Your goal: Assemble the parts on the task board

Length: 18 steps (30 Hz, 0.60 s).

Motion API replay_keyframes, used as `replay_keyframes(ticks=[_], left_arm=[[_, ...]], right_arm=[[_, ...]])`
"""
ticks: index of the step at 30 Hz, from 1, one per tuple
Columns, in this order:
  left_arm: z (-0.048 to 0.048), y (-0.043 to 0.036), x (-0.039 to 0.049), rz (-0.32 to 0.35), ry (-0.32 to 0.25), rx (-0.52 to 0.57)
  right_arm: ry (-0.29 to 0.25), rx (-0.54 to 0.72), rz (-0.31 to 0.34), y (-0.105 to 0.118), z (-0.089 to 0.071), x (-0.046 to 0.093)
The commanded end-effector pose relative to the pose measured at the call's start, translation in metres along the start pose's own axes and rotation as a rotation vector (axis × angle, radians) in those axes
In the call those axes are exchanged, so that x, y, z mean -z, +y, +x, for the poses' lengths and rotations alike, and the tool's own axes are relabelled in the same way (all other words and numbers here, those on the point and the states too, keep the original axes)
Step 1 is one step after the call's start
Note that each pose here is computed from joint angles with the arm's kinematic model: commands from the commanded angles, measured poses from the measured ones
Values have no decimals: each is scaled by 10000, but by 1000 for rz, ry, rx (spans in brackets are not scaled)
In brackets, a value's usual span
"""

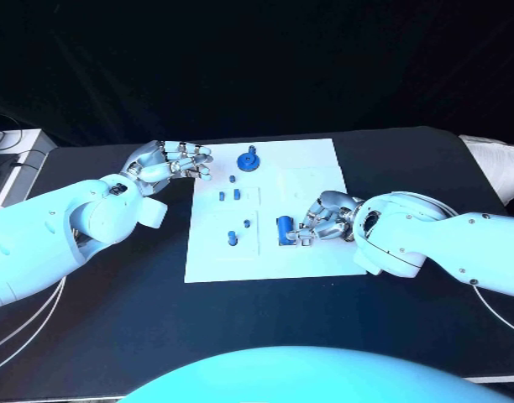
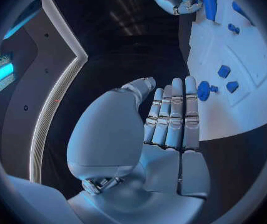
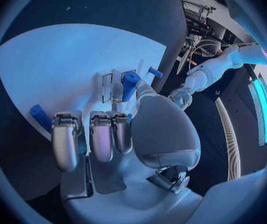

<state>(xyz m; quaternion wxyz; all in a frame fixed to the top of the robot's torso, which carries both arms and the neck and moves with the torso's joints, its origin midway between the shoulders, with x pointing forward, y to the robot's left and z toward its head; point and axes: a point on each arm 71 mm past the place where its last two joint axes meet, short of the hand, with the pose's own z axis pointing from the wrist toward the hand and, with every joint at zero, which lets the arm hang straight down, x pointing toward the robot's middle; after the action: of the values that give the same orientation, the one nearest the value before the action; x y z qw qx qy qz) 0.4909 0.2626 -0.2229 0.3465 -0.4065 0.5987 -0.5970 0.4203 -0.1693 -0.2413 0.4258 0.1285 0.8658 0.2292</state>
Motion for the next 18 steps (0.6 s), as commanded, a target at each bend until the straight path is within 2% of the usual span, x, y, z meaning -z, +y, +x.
replay_keyframes(ticks=[1, 18], left_arm=[[19, -8, -1, 8, 15, 11], [14, -7, 0, 7, 15, 11]], right_arm=[[4, 35, 16, -27, 7, -13], [11, 59, 8, -23, 29, -4]])
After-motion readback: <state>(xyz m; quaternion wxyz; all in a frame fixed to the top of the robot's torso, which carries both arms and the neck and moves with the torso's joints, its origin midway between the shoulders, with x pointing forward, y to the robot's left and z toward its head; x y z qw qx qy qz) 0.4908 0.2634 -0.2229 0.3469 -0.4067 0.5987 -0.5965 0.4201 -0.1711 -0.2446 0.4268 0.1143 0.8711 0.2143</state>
